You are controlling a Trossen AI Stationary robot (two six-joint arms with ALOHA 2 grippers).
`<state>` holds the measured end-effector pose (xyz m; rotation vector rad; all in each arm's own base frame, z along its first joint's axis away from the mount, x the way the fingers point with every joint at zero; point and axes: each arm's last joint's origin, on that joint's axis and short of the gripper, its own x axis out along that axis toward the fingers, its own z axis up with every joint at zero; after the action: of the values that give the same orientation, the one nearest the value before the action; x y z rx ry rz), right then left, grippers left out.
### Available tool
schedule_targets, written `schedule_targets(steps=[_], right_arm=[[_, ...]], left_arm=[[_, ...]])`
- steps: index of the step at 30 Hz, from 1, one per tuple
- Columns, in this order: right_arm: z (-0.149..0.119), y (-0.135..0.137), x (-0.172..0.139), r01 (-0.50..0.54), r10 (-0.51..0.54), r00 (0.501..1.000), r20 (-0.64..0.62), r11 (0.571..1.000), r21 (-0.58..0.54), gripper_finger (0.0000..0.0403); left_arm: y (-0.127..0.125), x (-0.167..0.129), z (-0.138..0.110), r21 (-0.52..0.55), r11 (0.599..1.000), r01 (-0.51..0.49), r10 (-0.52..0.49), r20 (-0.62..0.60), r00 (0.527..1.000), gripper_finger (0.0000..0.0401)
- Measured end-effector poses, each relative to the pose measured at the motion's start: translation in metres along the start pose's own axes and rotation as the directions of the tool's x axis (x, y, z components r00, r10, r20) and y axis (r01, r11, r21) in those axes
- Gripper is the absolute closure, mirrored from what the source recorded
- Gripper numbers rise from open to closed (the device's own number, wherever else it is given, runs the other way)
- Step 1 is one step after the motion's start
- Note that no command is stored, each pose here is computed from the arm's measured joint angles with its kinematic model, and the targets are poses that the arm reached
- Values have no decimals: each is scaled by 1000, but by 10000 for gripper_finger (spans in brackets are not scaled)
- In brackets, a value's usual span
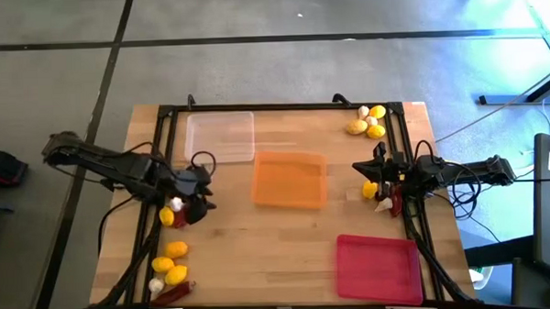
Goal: Sort produce into baskets
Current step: Put the red chili pepper into the white bin
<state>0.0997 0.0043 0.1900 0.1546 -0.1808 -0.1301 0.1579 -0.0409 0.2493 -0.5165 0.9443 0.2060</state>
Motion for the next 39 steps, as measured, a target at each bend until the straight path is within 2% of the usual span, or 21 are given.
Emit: schedule_targets(steps=[3, 7, 11, 17, 26, 29, 36, 39], right_arm=[[0, 0, 0, 1, -1, 1000, -5, 1000, -1, 398], [0, 0, 0, 3, -3, 1000, -5, 1000, -2, 398], [0, 0, 0, 3, -3, 1000, -6, 1000, -2, 398], [-1, 0, 0, 4, -4, 1000, -7, 1000, -2, 398], [-2, 0, 0, 6, -6, 1000, -26, 1000, -7, 398], [-2, 0, 0, 6, -6, 1000, -26, 1000, -7, 398], [-2, 0, 0, 6, -7, 1000, -25, 1000, -7, 398], [-2, 0, 0, 6, -7, 1000, -25, 1000, -7, 398]], left_arm=[[2, 8, -8, -87, 992, -96, 87, -101, 991, 166], [6, 19, -16, -150, 958, -246, 210, -223, 952, 166], [9, 31, -20, -156, 918, -364, 304, -310, 901, 166], [9, 49, -23, -133, 876, -463, 386, -381, 840, 166], [18, 71, -37, -108, 809, -577, 475, -456, 752, 166], [21, 74, -41, -117, 794, -597, 486, -466, 739, 166], [25, 78, -46, -123, 798, -590, 474, -477, 740, 166], [27, 82, -50, -122, 813, -569, 453, -480, 751, 166]])
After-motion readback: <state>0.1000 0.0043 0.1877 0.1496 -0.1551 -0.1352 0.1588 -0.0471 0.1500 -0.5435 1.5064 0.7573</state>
